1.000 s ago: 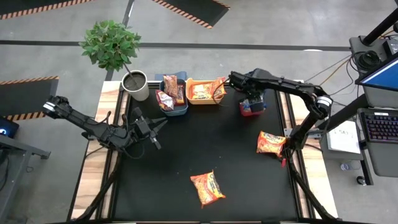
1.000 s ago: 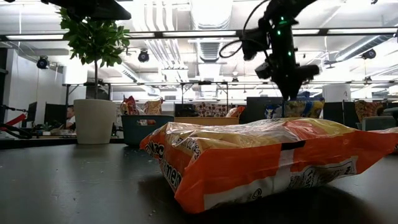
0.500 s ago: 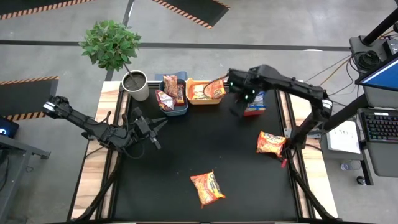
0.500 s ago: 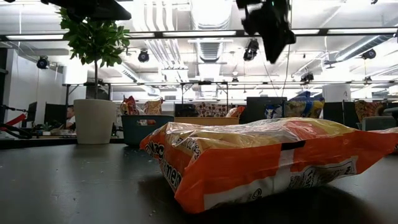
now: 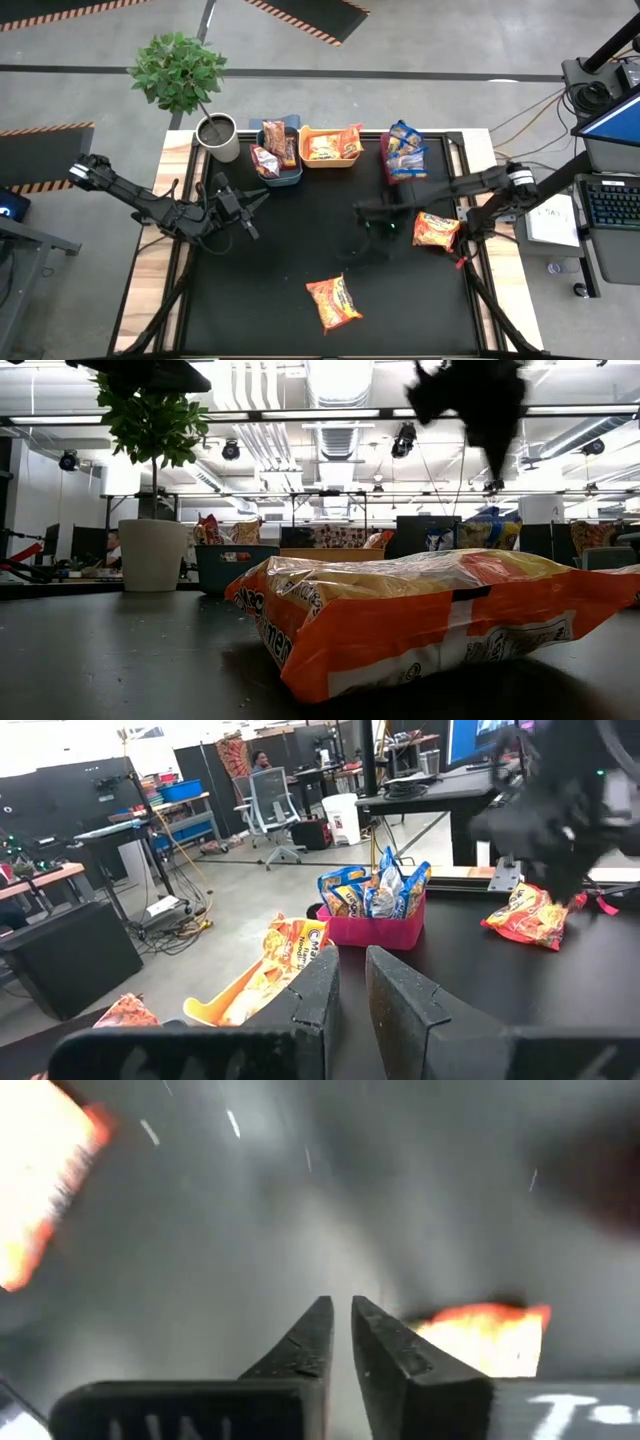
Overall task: Sort Maruchan noodles
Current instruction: Put the orange noodle pack into the yellow bin
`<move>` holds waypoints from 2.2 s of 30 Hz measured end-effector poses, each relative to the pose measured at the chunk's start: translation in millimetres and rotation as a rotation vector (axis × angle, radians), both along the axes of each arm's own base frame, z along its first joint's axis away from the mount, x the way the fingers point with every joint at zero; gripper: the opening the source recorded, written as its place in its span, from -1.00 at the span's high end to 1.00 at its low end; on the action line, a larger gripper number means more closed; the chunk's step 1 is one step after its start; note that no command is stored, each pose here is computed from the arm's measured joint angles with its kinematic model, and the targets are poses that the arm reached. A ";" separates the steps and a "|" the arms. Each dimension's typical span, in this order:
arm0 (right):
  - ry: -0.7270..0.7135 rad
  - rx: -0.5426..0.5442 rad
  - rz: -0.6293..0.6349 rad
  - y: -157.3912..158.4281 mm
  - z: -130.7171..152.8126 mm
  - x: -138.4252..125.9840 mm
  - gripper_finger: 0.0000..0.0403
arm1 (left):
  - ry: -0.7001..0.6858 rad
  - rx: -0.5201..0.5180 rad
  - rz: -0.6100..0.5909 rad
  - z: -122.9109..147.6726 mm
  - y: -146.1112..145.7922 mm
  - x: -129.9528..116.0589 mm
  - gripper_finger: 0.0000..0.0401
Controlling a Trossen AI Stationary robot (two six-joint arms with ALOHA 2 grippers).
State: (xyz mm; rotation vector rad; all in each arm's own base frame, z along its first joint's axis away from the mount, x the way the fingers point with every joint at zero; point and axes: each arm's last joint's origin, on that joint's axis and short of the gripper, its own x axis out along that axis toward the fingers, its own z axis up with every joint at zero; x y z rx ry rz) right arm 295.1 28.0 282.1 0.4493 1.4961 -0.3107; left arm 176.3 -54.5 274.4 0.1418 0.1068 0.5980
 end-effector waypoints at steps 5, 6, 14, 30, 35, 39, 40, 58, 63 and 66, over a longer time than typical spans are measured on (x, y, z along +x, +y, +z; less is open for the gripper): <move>0.258 -0.032 -0.074 15.7 -34.3 -35.7 0.95 | -0.013 -0.020 0.001 0.0 0.0 0.0 0.81; 0.317 -0.049 -0.097 15.6 -41.2 -44.5 0.95 | -0.016 -0.023 0.001 0.0 0.0 0.0 0.81; 0.555 -0.297 -0.298 2.8 -77.7 -99.8 0.96 | -0.017 -0.029 0.001 -0.8 -0.4 0.8 0.81; -0.211 -0.229 -0.416 9.4 -103.9 -45.8 0.96 | -0.007 -0.016 0.000 -1.0 -0.5 1.0 0.81; -0.623 -0.381 -0.290 12.8 -30.5 -12.1 0.96 | -0.006 -0.015 0.001 -1.2 -0.6 1.1 0.81; -0.740 -0.407 -0.130 13.5 9.8 -5.2 0.96 | 0.014 -0.004 0.001 -3.7 -1.0 2.1 0.81; -0.751 -0.398 -0.101 14.1 15.1 -5.0 0.96 | 0.017 -0.002 0.002 -4.4 -1.4 2.9 0.81; -1.154 -0.314 0.183 -0.5 -90.1 38.7 0.96 | 0.167 -0.257 -0.305 -32.2 -15.5 7.4 0.81; -1.092 -0.329 0.187 -6.8 -115.2 51.7 0.96 | 0.488 -0.816 -0.422 -65.0 -26.4 -8.6 0.81; -1.075 -0.344 0.207 -7.3 -122.4 60.1 0.96 | 0.604 -1.013 -0.275 -80.7 -31.0 -14.1 0.81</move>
